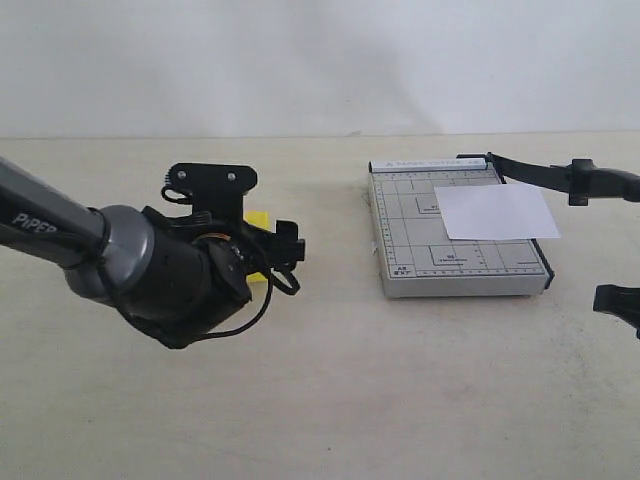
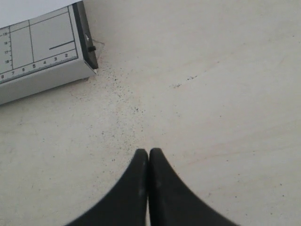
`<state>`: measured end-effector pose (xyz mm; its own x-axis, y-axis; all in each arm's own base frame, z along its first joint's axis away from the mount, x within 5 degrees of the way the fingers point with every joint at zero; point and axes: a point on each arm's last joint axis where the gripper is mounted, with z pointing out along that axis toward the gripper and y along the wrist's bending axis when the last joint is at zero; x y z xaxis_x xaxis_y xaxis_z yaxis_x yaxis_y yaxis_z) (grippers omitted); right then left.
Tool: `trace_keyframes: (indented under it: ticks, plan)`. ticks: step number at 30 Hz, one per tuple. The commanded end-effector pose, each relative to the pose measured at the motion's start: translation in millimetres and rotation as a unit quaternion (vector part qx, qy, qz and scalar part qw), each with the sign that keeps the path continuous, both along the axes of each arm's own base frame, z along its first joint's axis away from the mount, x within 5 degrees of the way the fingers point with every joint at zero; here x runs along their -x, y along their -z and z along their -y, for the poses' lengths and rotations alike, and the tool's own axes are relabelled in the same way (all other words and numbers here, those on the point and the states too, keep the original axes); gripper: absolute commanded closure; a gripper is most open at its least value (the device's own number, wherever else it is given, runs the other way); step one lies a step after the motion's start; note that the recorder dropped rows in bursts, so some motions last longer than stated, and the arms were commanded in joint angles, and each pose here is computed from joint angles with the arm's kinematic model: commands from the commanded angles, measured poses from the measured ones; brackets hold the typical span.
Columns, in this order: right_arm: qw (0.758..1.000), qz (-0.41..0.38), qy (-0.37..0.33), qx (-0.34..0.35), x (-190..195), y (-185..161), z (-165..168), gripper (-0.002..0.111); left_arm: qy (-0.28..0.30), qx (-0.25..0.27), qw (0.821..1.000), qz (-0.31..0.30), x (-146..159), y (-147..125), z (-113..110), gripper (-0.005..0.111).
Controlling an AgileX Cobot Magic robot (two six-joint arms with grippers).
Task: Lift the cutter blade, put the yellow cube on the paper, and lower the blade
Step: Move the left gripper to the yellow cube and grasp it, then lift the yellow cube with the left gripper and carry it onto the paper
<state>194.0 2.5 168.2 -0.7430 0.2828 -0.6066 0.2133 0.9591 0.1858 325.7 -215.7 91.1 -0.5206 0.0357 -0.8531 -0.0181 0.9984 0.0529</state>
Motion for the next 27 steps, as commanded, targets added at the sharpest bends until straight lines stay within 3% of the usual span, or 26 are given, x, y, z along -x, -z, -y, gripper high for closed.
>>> trace_keyframes:
  ticks: [1, 6, 9, 12, 15, 21, 24, 27]
  plan:
    - [1.0, 0.001, 0.001, 0.001, -0.9, -0.4, 0.5, 0.109, 0.018, 0.001, 1.0, -0.001, -13.6, 7.4, 7.3, -0.003]
    - [1.0, 0.001, 0.002, -0.001, -0.9, -0.4, 0.5, 0.109, 0.044, -0.026, 0.999, 0.0, -26.5, 12.5, 18.5, -0.001]
    - [1.0, 0.001, 0.002, -0.001, -0.9, -0.4, 0.5, 0.109, 0.049, -0.038, 0.998, 0.001, -29.2, 12.6, 20.4, 0.012]
    - [1.0, 0.001, 0.002, -0.001, -0.9, -0.4, 0.5, 0.109, 0.046, -0.041, 0.998, 0.005, -29.6, 11.9, 19.8, 0.048]
    - [1.0, -0.001, 0.003, -0.002, -0.7, -0.2, 0.5, 0.109, 0.047, -0.042, 0.998, 0.007, -29.8, 10.8, 19.8, 0.1]
    - [1.0, -0.002, 0.004, -0.003, -0.5, -0.1, 0.5, 0.109, 0.072, -0.039, 0.997, 0.006, -26.4, -35.5, 22.4, 0.102]
    - [1.0, -0.002, 0.004, -0.003, -0.5, -0.1, 0.5, 0.109, 0.139, -0.055, 0.989, 0.003, -19.6, -71.4, 26.7, 0.102]
    - [1.0, -0.002, 0.003, -0.002, -0.5, -0.1, 0.5, 0.109, 0.276, -0.07, 0.959, -0.003, -4.6, -103.2, 38.9, 0.102]
